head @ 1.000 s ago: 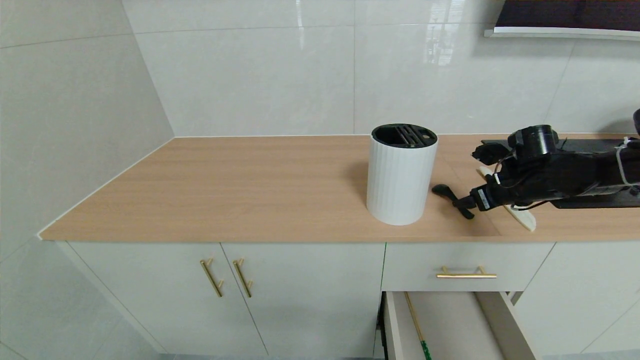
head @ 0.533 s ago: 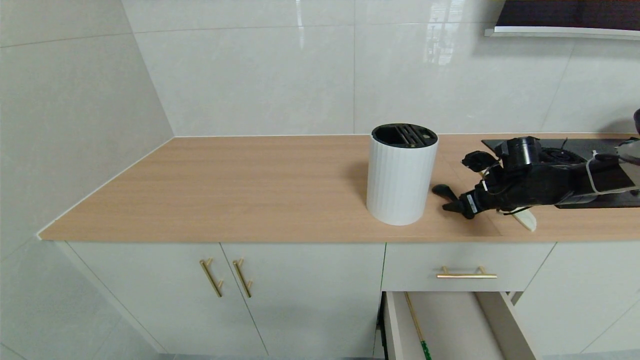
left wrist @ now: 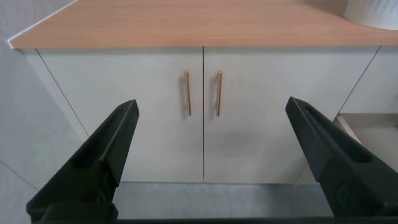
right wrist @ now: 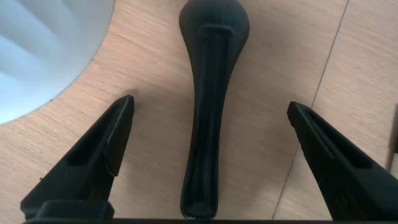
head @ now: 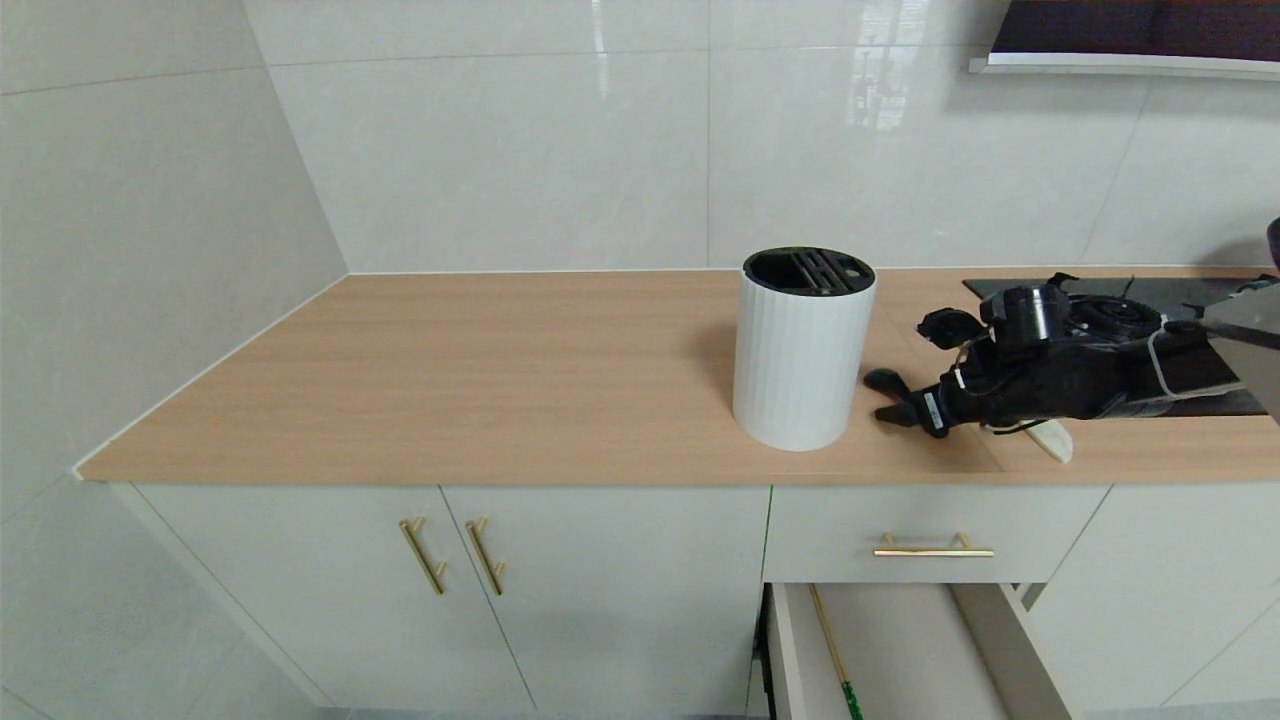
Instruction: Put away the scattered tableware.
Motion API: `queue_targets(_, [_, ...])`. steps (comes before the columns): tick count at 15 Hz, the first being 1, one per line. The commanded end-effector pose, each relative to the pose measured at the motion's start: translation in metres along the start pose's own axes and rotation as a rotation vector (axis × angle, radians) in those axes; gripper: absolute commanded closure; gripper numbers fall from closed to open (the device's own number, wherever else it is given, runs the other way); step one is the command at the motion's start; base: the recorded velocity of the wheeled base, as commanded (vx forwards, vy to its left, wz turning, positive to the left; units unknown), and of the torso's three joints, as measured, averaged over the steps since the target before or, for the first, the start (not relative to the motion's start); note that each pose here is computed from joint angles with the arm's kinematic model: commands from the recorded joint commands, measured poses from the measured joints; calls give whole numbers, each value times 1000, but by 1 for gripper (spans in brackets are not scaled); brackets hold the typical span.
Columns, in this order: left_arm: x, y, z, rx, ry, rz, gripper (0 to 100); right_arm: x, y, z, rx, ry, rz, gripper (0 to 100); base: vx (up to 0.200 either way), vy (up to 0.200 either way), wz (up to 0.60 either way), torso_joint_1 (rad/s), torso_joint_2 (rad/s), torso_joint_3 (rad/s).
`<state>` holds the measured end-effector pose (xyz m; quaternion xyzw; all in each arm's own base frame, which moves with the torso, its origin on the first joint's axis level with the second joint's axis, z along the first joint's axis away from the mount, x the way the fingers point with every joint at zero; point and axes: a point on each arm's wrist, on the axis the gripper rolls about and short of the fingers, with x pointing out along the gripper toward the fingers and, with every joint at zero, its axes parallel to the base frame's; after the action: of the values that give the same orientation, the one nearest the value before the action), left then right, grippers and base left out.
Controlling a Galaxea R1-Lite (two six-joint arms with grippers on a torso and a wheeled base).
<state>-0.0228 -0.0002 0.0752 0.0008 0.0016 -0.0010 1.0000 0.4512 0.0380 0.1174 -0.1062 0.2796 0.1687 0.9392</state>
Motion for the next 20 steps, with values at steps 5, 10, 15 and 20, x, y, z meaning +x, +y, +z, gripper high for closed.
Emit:
queue_targets(5, [0,0,0,0,1,0,0,5,1,0,14,-8,17,0,0,0,0,0,0,0])
queue_targets(10, [0,0,0,0,0,0,0,8,-1,0,12,-24,13,0,0,0,0,0,0,0])
queue_targets(15, [0,0,0,0,1,0,0,12,-2,-2,16,-19,12,100,0,0,0,0,0,0])
queue_targets(20, [0,0,0,0,1,0,0,14,-3,-3,16,-18,12,100,0,0,0,0,0,0])
